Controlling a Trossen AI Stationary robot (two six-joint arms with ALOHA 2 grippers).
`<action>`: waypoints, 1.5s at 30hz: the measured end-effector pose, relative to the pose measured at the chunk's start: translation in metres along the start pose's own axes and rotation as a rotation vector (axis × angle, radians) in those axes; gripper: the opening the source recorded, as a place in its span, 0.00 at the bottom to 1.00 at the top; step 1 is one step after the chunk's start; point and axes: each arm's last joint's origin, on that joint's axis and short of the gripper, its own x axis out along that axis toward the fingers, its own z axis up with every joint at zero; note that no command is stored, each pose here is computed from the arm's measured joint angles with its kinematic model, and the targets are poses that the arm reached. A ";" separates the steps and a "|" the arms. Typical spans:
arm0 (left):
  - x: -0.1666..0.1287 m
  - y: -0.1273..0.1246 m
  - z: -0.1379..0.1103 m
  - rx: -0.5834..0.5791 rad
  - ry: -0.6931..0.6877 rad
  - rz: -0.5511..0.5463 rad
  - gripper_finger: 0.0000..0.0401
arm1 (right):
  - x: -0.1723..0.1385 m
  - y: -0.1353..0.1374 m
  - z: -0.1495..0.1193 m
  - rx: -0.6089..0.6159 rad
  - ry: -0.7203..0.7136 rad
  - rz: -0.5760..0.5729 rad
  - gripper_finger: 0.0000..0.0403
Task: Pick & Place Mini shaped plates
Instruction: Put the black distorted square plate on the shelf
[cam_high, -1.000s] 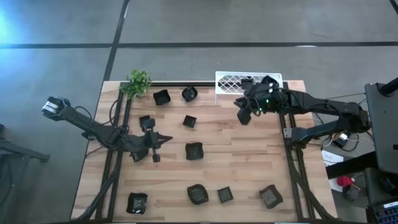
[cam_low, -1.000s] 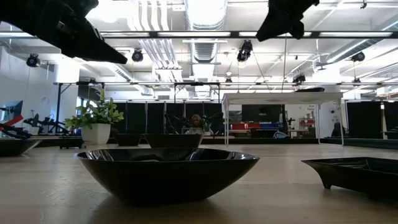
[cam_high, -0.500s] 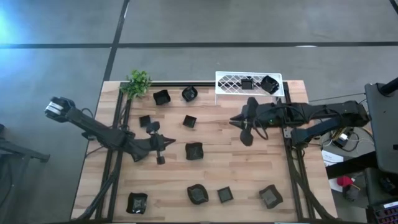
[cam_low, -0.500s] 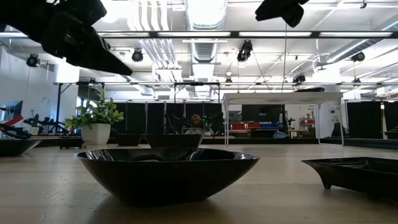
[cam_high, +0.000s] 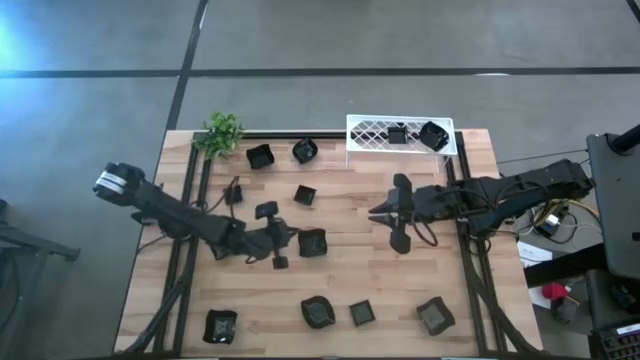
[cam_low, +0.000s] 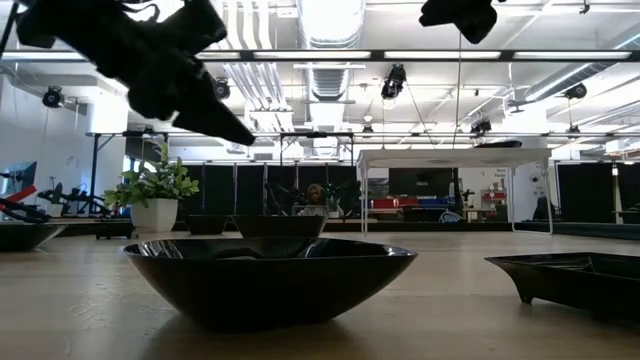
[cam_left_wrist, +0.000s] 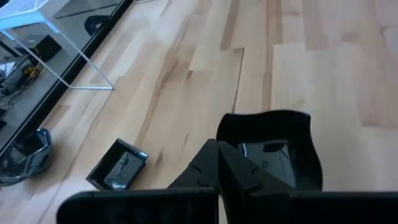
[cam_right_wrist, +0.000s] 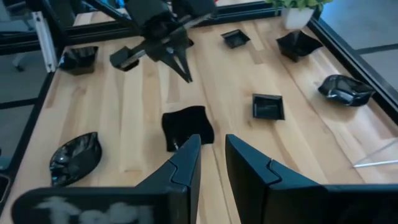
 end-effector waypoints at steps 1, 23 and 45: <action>0.003 -0.001 0.002 0.001 0.004 0.003 0.03 | 0.000 0.001 0.000 -0.002 0.001 0.004 0.18; 0.048 0.029 -0.011 -0.381 0.256 -0.090 0.22 | -0.001 0.004 -0.001 -0.037 0.003 0.015 0.18; 0.066 0.030 -0.020 -0.238 0.315 -0.160 0.22 | -0.001 0.004 -0.001 -0.059 0.002 0.015 0.18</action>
